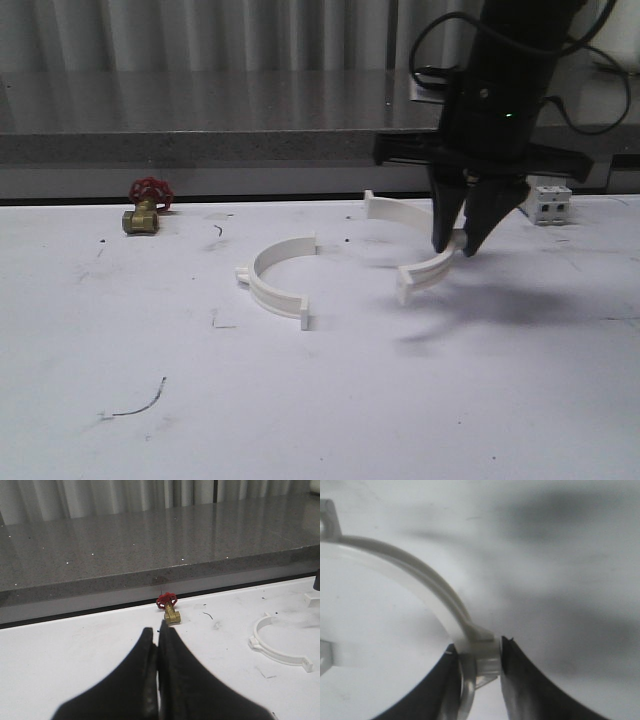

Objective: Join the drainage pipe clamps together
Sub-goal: 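Carry the second clamp half with the right gripper toward the first half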

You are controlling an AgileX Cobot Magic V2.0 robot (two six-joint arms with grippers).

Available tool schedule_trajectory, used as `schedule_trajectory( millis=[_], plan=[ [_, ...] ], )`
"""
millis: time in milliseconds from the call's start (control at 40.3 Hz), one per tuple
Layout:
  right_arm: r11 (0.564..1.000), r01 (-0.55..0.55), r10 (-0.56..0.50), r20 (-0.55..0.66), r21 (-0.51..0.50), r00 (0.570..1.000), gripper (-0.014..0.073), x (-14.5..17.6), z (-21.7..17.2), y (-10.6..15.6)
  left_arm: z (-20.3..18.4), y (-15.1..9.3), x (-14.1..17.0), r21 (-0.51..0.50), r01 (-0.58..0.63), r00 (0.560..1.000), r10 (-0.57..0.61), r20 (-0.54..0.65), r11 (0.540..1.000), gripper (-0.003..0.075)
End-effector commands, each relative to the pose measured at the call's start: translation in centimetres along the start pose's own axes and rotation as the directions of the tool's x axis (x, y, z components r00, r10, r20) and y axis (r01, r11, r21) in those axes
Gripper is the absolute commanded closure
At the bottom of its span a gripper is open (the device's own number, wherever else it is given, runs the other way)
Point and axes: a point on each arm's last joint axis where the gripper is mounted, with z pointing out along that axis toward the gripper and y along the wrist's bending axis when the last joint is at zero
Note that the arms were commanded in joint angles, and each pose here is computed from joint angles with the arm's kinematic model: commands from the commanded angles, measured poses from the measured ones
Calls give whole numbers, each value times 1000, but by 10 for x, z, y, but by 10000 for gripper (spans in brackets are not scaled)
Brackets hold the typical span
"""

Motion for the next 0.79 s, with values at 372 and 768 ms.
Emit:
schedule_trajectory(
  millis=[372, 768],
  plan=[
    [983, -118, 140, 154, -143, 978, 384, -8, -22, 28, -2, -1, -16, 11, -7, 995, 6, 100, 1000, 741],
    [975, -139, 163, 138, -171, 977, 384, -5, -11, 40, -2, -1, -16, 11, -7, 995, 6, 100, 1000, 741]
  ],
)
